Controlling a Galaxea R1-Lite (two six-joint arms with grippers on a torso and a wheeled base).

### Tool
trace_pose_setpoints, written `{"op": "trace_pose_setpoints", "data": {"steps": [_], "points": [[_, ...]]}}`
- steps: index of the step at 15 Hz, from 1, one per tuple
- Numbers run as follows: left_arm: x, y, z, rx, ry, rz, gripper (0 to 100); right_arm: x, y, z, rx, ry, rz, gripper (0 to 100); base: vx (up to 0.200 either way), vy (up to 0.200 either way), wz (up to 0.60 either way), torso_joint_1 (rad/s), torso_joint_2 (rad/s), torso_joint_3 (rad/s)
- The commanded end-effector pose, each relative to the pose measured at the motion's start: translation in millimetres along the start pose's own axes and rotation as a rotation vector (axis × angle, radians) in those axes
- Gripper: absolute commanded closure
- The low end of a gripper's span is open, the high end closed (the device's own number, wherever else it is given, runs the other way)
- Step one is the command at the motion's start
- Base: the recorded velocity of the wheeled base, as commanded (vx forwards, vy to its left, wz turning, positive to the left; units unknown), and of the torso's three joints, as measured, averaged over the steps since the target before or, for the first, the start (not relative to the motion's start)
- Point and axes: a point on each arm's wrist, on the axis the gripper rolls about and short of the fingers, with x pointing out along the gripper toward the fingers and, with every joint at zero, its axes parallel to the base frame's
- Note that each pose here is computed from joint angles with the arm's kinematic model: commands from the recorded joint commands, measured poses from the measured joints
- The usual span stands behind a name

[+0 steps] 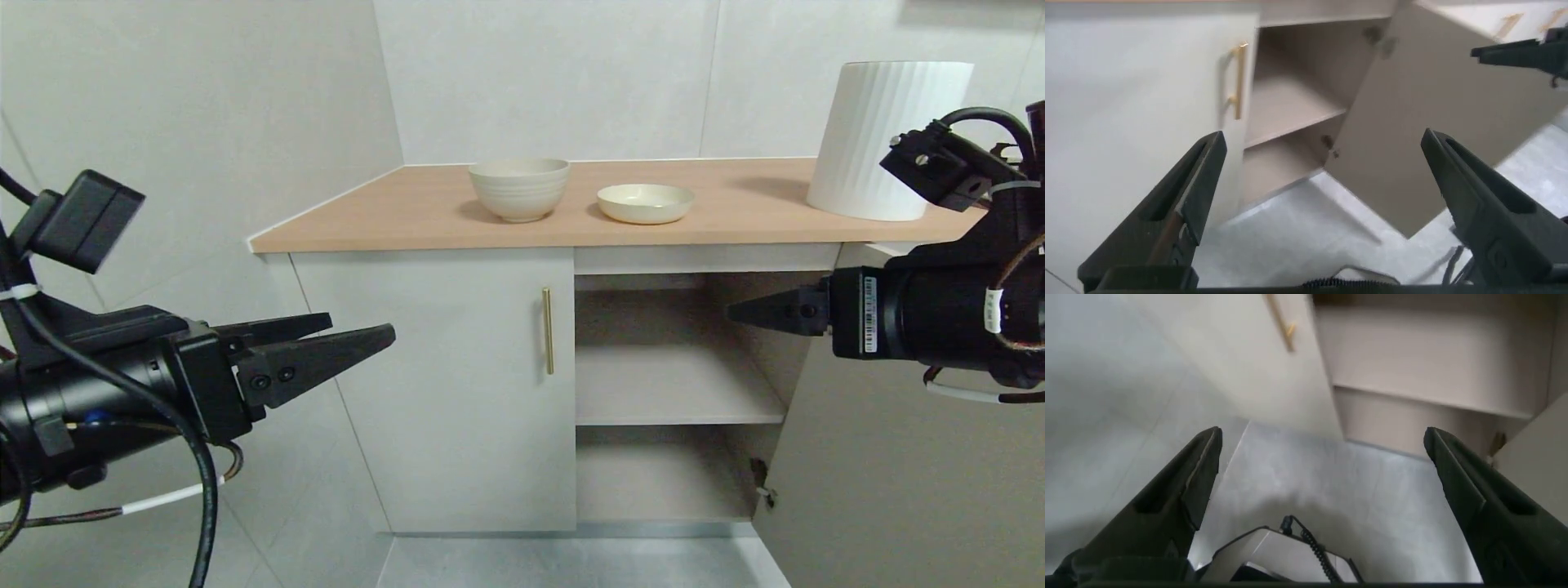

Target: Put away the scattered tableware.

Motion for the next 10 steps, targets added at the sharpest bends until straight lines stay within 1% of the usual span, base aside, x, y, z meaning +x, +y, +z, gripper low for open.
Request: {"op": "trace_pose_setpoints", "data": {"steps": [1,7,10], "points": [[2.5,1.4,-1.0,-0.004,0.008,0.003,0,-1.3,-0.6,-2.3,-0.004,0.005,0.004,0,0.200,0.000,0.00,0.012,0.00,-0.002],[4.1,2.1,-1.6,-0.005,0.012,0.004,0,-5.3,-2.8,-5.7,-0.009,0.008,0.006,0,0.200,0.000,0.00,0.002,0.00,0.002],[6.4,2.9,-2.3,-0.010,0.017,0.002,0,-8.1,-3.3,-8.0,-0.010,0.014,0.028,0,0.200,0.000,0.00,0.002,0.01,0.004]]}}
